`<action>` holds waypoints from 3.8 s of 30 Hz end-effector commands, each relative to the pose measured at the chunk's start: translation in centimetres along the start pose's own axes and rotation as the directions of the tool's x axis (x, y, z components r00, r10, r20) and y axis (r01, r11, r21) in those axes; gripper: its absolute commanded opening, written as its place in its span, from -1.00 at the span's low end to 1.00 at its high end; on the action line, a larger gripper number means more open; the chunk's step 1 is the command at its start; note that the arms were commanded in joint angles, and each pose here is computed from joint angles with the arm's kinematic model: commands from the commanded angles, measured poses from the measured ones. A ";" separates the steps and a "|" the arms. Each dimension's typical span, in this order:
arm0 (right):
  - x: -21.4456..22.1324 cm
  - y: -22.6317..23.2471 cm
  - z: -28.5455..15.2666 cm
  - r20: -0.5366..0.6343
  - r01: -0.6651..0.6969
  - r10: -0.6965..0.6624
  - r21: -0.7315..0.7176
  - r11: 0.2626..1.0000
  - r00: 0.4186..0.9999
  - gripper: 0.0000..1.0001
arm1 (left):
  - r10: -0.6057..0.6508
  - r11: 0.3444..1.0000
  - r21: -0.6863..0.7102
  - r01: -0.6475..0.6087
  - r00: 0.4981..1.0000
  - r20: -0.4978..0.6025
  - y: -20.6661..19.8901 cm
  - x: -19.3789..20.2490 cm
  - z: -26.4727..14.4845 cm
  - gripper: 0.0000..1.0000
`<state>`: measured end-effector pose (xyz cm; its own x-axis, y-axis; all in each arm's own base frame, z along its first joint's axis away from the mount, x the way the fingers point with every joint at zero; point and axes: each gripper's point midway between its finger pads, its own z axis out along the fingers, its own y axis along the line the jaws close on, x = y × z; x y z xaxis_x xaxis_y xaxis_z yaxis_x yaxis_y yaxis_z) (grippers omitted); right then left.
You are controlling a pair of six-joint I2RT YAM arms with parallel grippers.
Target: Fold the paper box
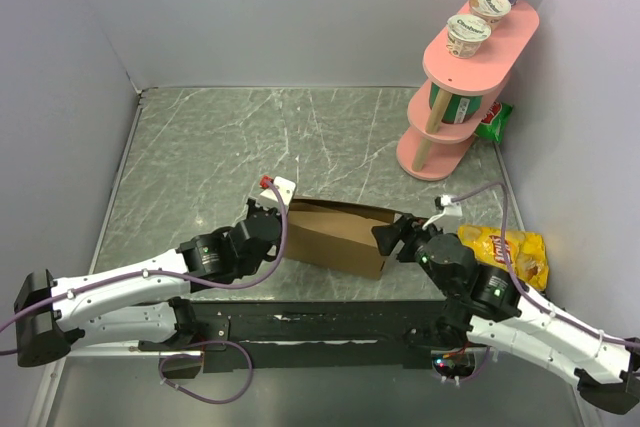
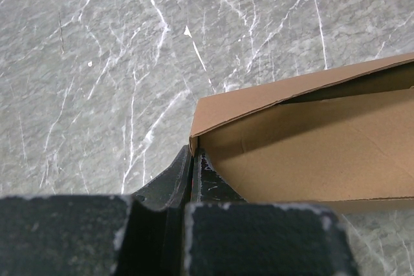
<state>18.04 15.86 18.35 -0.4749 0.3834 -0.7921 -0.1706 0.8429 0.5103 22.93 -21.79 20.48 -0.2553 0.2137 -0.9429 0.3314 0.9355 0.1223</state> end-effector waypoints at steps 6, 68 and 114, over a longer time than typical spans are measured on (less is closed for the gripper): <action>-2.1 -0.7 -3.3 0.058 -0.093 0.096 -0.052 0.994 0.994 0.49 | 0.107 0.992 0.079 -0.097 0.986 -0.129 -1.3 3.8 -0.1 -0.98; 3.5 -6.2 -0.5 -0.055 -0.050 0.061 0.191 0.980 0.997 -0.62 | 0.119 0.989 0.106 -0.104 0.982 -0.144 -1.7 3.9 -0.3 -0.98; 10.5 -10.4 -5.2 -0.370 0.119 0.050 0.420 0.900 0.928 -1.00 | 0.133 0.983 0.148 -0.110 0.980 -0.150 -2.6 4.1 -0.2 -0.98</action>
<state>17.28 13.44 17.47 -0.4419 0.6138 -0.6543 0.1171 0.7625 0.6363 22.88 -22.41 20.16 -0.2688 0.2444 -0.9317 0.3600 0.9227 0.1381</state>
